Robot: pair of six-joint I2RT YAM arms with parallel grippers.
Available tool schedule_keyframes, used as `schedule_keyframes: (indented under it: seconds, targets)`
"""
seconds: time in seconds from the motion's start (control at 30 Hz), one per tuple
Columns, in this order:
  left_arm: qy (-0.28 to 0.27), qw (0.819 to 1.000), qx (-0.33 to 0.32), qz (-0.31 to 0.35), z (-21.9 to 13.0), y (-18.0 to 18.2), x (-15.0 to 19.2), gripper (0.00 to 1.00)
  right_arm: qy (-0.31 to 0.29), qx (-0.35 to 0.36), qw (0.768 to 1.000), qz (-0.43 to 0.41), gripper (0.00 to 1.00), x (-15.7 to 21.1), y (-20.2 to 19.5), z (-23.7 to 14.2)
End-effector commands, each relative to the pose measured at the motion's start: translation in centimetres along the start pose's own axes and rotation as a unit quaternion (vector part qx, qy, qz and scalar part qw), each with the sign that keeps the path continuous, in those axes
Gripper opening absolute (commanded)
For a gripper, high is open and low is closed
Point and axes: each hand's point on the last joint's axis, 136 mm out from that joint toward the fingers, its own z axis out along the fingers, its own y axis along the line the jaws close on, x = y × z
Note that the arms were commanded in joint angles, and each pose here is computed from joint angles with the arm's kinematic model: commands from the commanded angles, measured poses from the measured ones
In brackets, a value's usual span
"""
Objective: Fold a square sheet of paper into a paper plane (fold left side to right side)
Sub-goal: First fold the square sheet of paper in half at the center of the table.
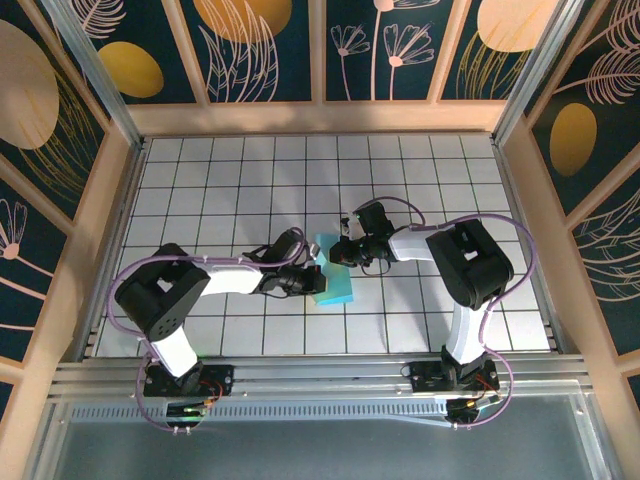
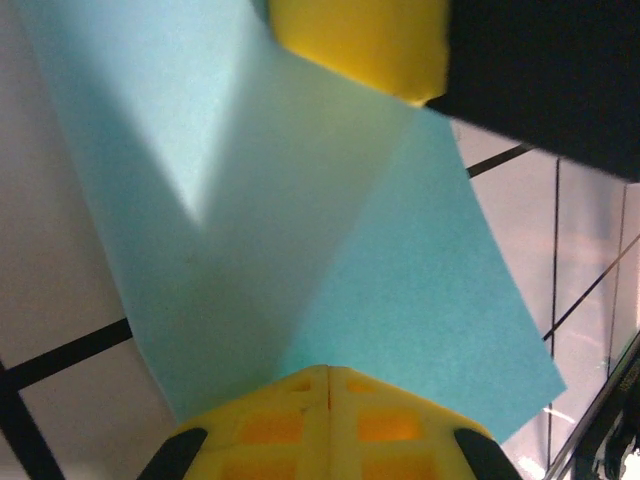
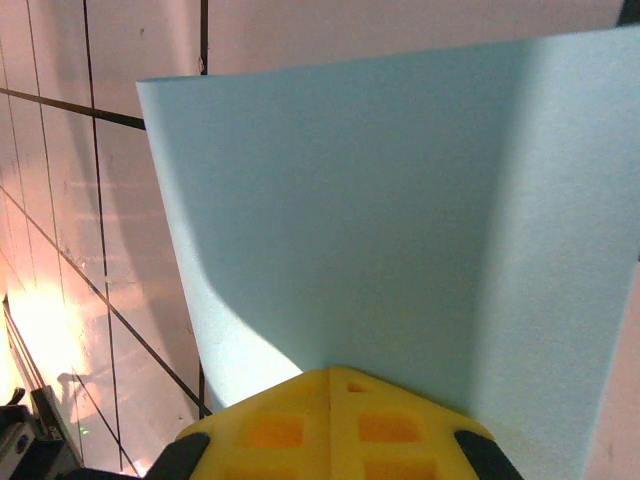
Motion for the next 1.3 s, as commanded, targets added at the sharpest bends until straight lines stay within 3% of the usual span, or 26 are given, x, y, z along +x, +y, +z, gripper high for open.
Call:
schedule_keyframes:
  seconds: [0.0, 0.73, 1.07, 1.27]
  targets:
    - [0.027, 1.000, -0.003, -0.006, 0.7, 1.2, 1.6, 0.00, 0.029, 0.079, 0.996, 0.031, 0.00, 2.5, -4.5, 0.6]
    - [0.077, 0.997, -0.004, -0.023, -1.0, 3.1, 8.2, 0.00, 0.034, 0.089, 0.995, 0.030, 0.00, 2.7, -4.9, 0.6]
    - [-0.006, 0.999, 0.052, -0.005, -4.3, -1.0, 2.2, 0.00, 0.031, 0.085, 0.996, 0.022, 0.00, 2.6, -4.4, 0.4]
    - [-0.032, 0.999, 0.020, 0.014, -4.2, -0.4, -2.4, 0.00, 0.029, 0.085, 0.996, 0.022, 0.00, 2.4, -4.3, 0.4]
